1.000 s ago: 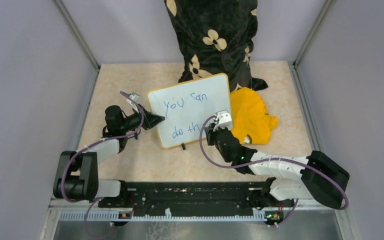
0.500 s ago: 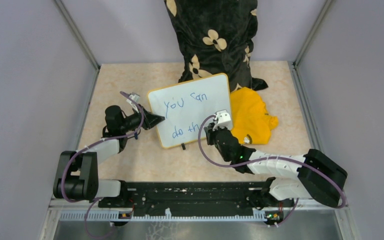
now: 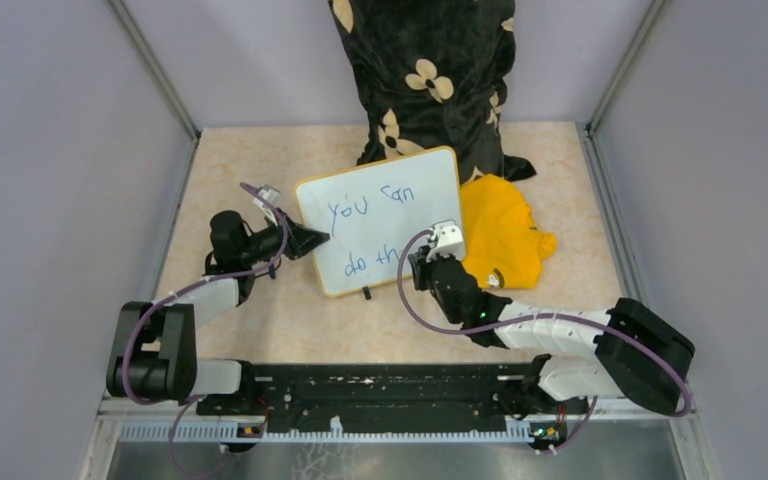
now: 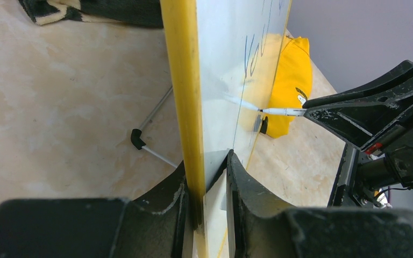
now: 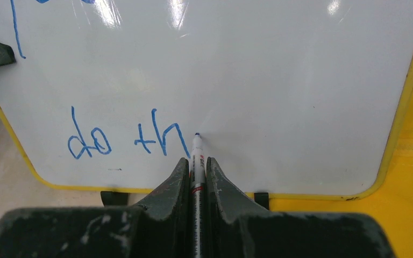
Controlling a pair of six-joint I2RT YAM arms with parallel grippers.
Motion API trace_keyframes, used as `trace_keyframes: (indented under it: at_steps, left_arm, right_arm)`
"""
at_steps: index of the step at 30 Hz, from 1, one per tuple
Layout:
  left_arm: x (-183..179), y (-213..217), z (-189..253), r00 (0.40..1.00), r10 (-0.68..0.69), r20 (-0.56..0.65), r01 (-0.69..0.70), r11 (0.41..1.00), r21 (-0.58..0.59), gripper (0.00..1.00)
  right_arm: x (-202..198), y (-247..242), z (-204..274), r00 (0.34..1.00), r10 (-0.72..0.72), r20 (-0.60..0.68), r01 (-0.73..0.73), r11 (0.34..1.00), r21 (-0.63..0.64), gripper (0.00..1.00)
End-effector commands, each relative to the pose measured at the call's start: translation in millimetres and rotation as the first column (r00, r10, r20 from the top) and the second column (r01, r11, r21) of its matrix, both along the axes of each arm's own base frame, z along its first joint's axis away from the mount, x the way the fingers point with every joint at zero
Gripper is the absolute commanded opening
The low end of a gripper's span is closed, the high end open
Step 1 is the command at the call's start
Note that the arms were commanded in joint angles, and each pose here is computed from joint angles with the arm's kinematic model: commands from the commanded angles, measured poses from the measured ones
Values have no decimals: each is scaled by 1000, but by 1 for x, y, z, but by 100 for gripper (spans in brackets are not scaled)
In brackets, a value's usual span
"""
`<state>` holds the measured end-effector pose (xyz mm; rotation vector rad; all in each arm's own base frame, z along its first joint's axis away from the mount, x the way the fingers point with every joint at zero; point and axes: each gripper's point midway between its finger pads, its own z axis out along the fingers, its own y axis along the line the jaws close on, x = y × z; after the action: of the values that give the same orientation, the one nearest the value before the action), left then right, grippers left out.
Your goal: Write a sentence on the whiteboard
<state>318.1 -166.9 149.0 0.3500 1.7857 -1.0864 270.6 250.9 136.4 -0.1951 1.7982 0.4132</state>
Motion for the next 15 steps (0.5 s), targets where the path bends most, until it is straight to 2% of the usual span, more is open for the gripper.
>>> trace_keyframes:
  at_steps: [1, 10, 15]
  left_arm:
    - [12, 11, -22, 997, 75, -7, -74, 994, 85, 0]
    - [12, 11, -22, 997, 77, -7, -76, 993, 85, 0]
    - [12, 11, -21, 997, 76, -6, -75, 994, 85, 0]
  right_arm:
    - [0, -4, 0, 1000, -13, -3, 14, 999, 49, 0]
    - [-3, -6, -1, 1000, -12, -14, 13, 998, 56, 0]
    - [-3, -5, 14, 1000, -7, 3, 6, 996, 95, 0]
